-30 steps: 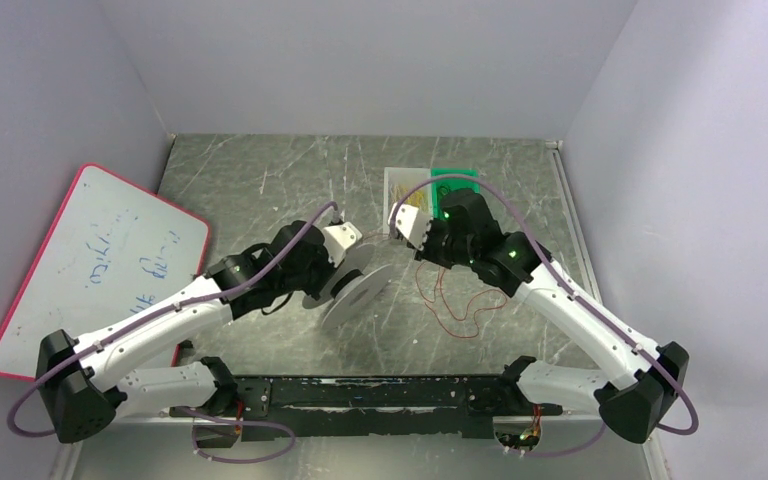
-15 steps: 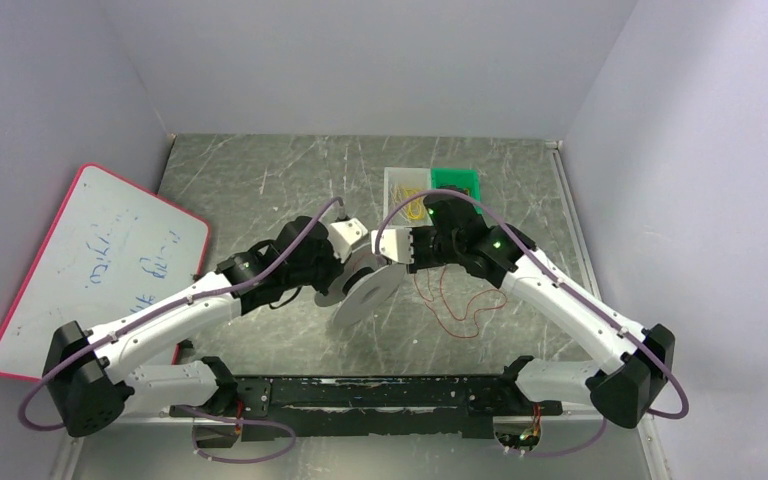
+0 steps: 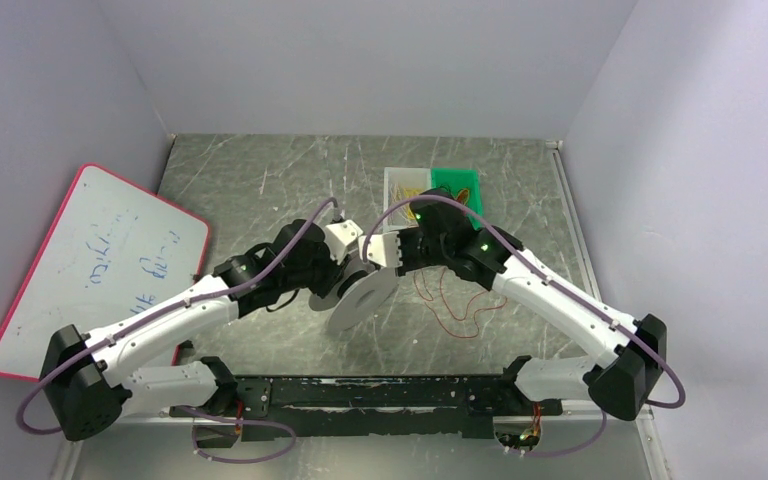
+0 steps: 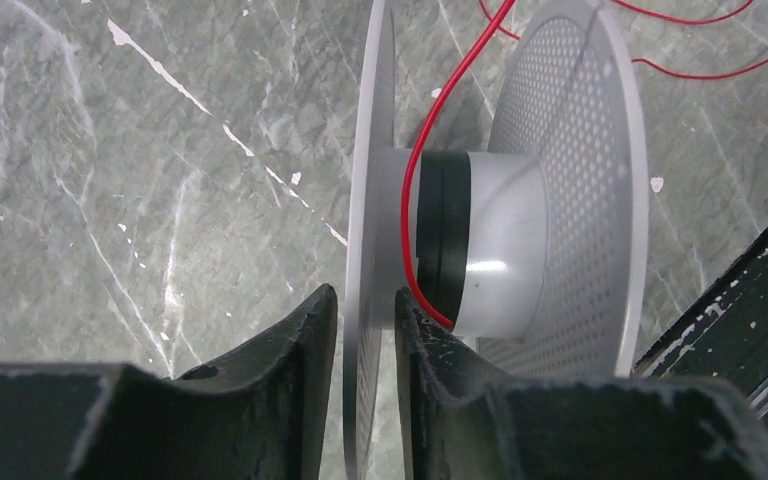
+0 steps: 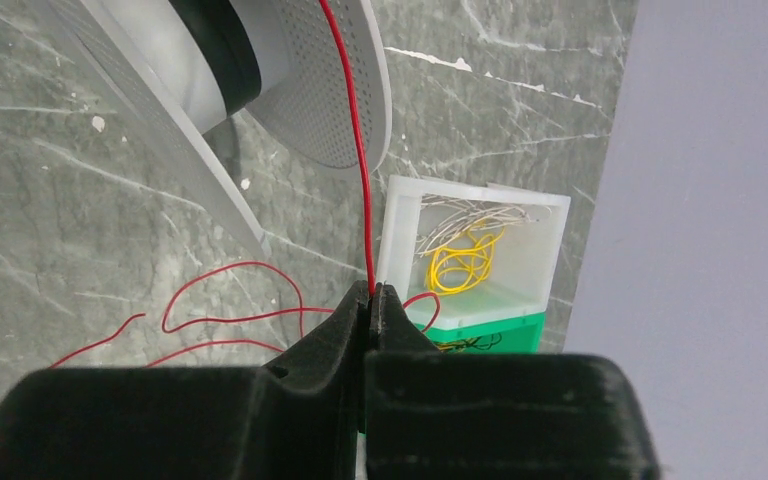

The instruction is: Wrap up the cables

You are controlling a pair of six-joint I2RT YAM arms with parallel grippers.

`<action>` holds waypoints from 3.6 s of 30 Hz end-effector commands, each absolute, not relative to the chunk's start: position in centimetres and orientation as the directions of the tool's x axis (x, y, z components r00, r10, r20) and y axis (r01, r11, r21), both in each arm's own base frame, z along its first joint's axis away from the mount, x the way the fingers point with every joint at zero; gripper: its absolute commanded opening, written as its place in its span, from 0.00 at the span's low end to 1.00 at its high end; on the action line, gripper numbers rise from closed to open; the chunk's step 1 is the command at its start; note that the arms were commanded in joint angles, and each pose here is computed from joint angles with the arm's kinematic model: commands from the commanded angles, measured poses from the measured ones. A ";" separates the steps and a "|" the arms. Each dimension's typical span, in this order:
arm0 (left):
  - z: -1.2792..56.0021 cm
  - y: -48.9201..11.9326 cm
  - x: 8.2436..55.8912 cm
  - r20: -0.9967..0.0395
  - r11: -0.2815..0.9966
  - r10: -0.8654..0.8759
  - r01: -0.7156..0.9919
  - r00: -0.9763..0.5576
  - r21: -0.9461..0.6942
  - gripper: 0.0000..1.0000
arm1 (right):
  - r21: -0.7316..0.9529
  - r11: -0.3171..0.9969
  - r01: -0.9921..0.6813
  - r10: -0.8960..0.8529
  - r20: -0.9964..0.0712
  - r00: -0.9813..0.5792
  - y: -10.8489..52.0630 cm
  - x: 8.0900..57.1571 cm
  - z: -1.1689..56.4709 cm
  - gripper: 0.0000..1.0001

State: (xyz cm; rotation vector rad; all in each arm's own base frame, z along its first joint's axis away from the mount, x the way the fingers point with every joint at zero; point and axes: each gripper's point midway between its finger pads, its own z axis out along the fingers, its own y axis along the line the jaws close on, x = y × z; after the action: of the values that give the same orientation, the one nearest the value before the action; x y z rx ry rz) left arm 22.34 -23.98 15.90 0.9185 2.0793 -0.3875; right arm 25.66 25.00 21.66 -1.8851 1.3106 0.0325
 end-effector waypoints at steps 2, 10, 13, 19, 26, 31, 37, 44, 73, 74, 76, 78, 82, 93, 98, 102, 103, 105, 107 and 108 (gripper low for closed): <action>17.1 -23.8 22.2 -0.809 0.702 0.427 0.712 -0.403 0.016 0.36 | -0.625 -0.132 -0.769 -0.781 -0.412 0.470 25.6 26.4 21.2 0.00; 18.1 -23.1 21.3 -0.829 0.706 0.392 0.708 -0.400 -0.008 0.42 | -0.652 -0.113 -0.750 -0.805 -0.382 0.454 25.0 27.2 20.8 0.00; 18.4 -22.9 21.1 -0.833 0.715 0.377 0.699 -0.406 -0.018 0.45 | -0.646 -0.118 -0.755 -0.795 -0.394 0.461 25.3 27.0 20.7 0.00; 19.0 -23.4 21.3 -0.843 0.711 0.357 0.702 -0.403 -0.034 0.47 | -0.631 -0.143 -0.762 -0.760 -0.423 0.494 27.1 25.6 20.3 0.00; 18.0 -23.9 21.5 -0.824 0.706 0.377 0.708 -0.423 -0.040 0.52 | -0.618 -0.177 -0.766 -0.728 -0.441 0.524 29.3 24.2 19.8 0.00; 17.8 -23.8 21.4 -0.821 0.702 0.380 0.711 -0.426 -0.044 0.52 | -0.611 -0.190 -0.769 -0.715 -0.450 0.535 30.2 23.6 19.3 0.00; 17.2 -23.5 21.5 -0.809 0.708 0.395 0.706 -0.434 -0.033 0.43 | -0.616 -0.181 -0.767 -0.716 -0.452 0.532 30.3 23.6 19.3 0.00; 16.5 -23.6 21.3 -0.793 0.700 0.415 0.713 -0.446 -0.035 0.28 | -0.609 -0.167 -0.775 -0.720 -0.461 0.518 30.4 23.6 18.8 0.00; 16.2 -23.5 21.0 -0.801 0.681 0.425 0.732 -0.422 -0.024 0.07 | -0.624 -0.026 -0.781 -0.741 -0.512 0.434 30.9 25.3 17.8 0.01; 16.5 -23.4 21.1 -0.806 0.684 0.419 0.729 -0.418 -0.023 0.07 | -0.631 -0.010 -0.775 -0.742 -0.515 0.429 30.8 25.6 18.2 0.03; 16.8 -23.2 21.1 -0.813 0.690 0.410 0.723 -0.413 -0.020 0.07 | -0.634 0.014 -0.773 -0.749 -0.519 0.412 30.2 25.6 17.7 0.07; 16.9 -23.2 21.1 -0.816 0.693 0.404 0.721 -0.413 -0.022 0.07 | -0.644 0.065 -0.762 -0.751 -0.534 0.387 29.8 26.0 18.1 0.14; 17.2 -22.9 21.6 -0.816 0.716 0.394 0.698 -0.422 -0.015 0.07 | -0.646 0.197 -0.737 -0.743 -0.589 0.318 28.5 26.6 19.2 0.28; 18.5 -22.2 22.2 -0.822 0.761 0.364 0.649 -0.439 -0.010 0.07 | -0.515 0.611 -0.601 -0.615 -0.787 0.049 22.7 27.1 22.8 0.49; 20.5 -22.3 22.3 -0.848 0.759 0.334 0.651 -0.412 -0.017 0.07 | -0.293 0.796 -0.530 -0.430 -0.889 -0.155 21.2 26.9 22.0 0.52; 21.6 -22.2 22.4 -0.858 0.768 0.315 0.640 -0.406 -0.021 0.07 | -0.121 0.903 -0.412 -0.264 -0.913 -0.310 20.0 26.7 20.3 0.57; 21.8 -22.2 22.4 -0.858 0.768 0.314 0.640 -0.407 -0.023 0.07 | -0.064 0.920 -0.387 -0.211 -0.912 -0.352 20.0 26.5 19.8 0.59; 22.3 -22.2 22.4 -0.860 0.772 0.308 0.635 -0.407 -0.024 0.07 | -0.005 0.925 -0.380 -0.174 -0.894 -0.413 20.2 26.0 18.2 0.61; 22.9 -22.1 22.5 -0.865 0.778 0.297 0.628 -0.404 -0.026 0.07 | 0.046 0.911 -0.409 -0.165 -0.869 -0.466 20.8 25.4 16.4 0.63; 23.4 -22.1 22.5 -0.867 0.779 0.292 0.626 -0.403 -0.028 0.07 | 0.063 0.906 -0.418 -0.165 -0.857 -0.488 20.9 25.2 15.6 0.63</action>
State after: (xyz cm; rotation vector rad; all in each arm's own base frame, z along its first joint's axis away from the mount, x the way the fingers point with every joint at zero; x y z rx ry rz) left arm 21.61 -21.78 19.13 0.7750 2.0914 -0.4025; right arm 26.36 20.59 18.95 -0.5432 1.9394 0.2019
